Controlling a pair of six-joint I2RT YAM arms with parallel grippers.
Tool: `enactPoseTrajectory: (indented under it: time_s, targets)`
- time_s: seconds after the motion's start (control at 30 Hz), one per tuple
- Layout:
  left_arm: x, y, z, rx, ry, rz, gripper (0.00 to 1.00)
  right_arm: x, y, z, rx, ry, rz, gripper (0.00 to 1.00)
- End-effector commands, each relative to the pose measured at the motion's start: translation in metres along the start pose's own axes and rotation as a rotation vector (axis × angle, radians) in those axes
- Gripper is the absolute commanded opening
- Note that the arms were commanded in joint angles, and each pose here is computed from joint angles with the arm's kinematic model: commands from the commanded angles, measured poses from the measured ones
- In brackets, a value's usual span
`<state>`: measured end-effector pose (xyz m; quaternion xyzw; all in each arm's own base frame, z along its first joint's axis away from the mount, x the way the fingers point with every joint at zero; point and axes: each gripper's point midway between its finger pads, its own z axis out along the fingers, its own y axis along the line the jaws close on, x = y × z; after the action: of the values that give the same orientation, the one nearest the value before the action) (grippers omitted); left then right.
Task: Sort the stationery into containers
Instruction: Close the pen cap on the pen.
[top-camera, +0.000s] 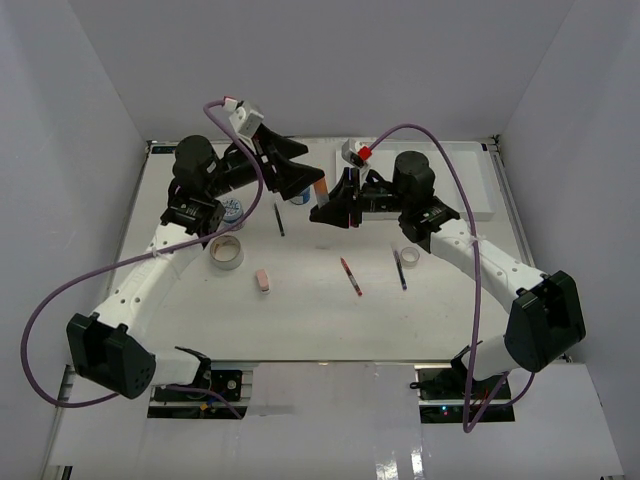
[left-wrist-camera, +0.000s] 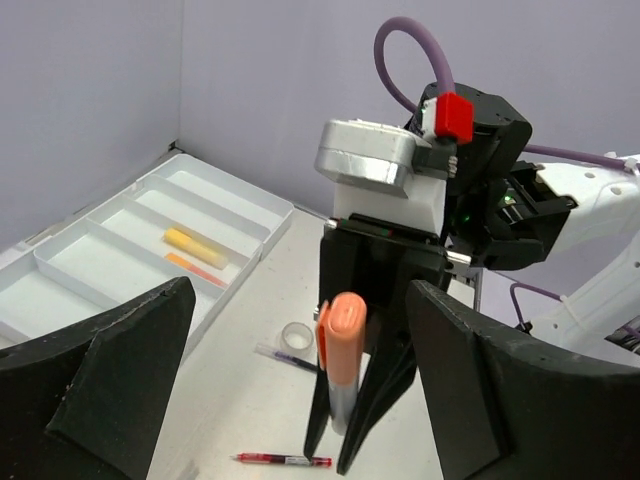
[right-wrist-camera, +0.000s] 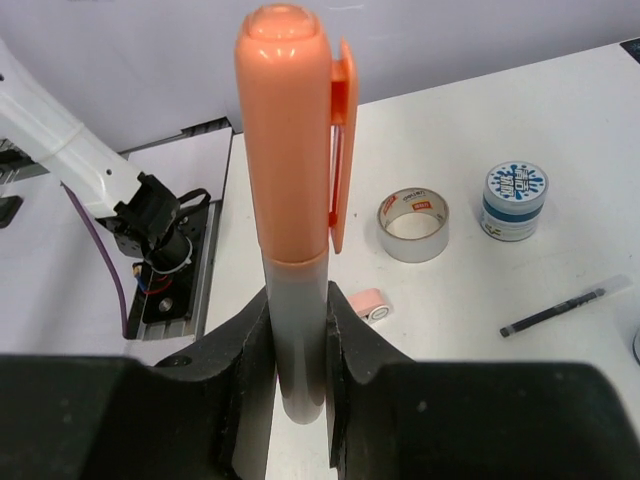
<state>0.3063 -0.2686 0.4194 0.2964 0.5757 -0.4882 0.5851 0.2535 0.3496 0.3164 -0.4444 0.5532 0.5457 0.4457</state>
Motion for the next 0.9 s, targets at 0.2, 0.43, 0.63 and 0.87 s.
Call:
enactPoseTrajectory:
  time_s: [0.2, 0.43, 0.63, 0.87]
  targets:
    - [-0.005, 0.004, 0.019, 0.089, 0.047, 0.000, 0.93, -0.007, 0.007, 0.000, -0.056, 0.017, -0.046, 0.09]
    - [0.003, 0.000, 0.018, 0.111, 0.063, -0.034, 0.78, -0.008, 0.007, 0.001, -0.058, 0.015, -0.052, 0.09]
    - [0.010, -0.005, 0.013, 0.127, 0.067, -0.047, 0.73, -0.009, 0.005, 0.001, -0.058, 0.015, -0.048, 0.09]
    - [0.006, -0.013, 0.012, 0.172, 0.037, -0.036, 0.73, -0.011, 0.007, 0.002, -0.065, 0.015, -0.042, 0.09]
